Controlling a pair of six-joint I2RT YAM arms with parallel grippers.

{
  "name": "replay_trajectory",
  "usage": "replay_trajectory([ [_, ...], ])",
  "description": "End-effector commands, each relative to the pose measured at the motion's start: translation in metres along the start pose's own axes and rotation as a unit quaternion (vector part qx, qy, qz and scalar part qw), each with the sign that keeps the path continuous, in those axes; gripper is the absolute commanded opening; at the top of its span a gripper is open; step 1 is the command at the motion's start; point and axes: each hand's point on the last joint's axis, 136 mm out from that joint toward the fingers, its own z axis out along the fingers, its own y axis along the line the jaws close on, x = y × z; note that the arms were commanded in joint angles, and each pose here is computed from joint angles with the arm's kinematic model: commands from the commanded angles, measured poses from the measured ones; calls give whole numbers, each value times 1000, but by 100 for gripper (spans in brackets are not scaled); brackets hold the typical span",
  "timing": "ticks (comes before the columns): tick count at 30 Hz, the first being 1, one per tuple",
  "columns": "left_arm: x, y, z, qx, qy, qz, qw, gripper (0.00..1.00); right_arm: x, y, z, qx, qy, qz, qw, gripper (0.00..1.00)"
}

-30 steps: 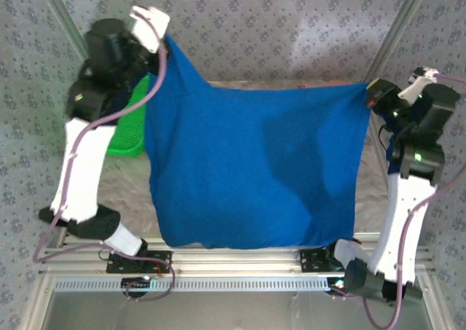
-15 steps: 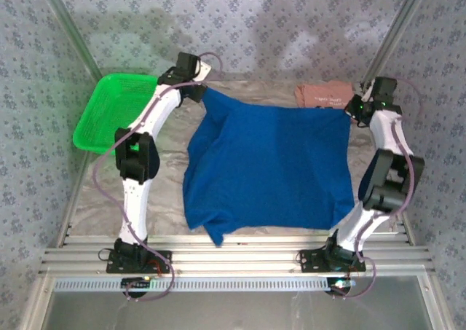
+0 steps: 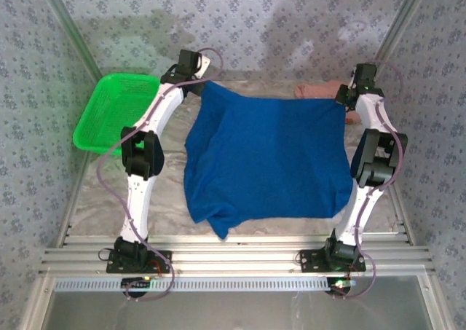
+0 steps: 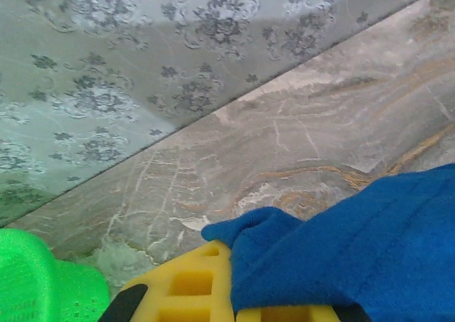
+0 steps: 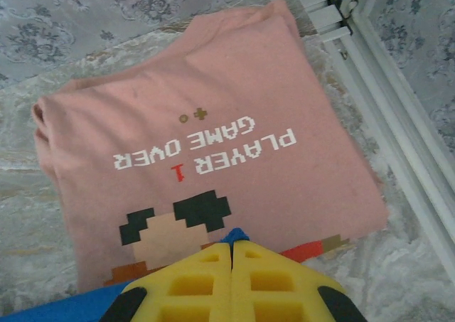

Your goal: Fold and stack the t-shirts

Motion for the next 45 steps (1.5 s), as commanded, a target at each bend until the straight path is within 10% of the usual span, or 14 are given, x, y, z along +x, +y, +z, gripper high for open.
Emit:
replay_trajectory([
  [1, -22, 30, -38, -29, -20, -20, 999, 0, -14, -6, -20, 21, -32, -19, 999, 0],
  [16, 49, -83, -135, 192, 79, -113, 972, 0, 41, -20, -70, 22, -14, 8, 1000, 0],
  [31, 191, -126, -167, 201, 182, -190, 944, 0, 138, -54, -89, 44, 65, 41, 996, 0],
  [45, 211, -171, -192, 234, 210, -174, 933, 0, 171, -69, -73, 74, 109, 49, 990, 0],
])
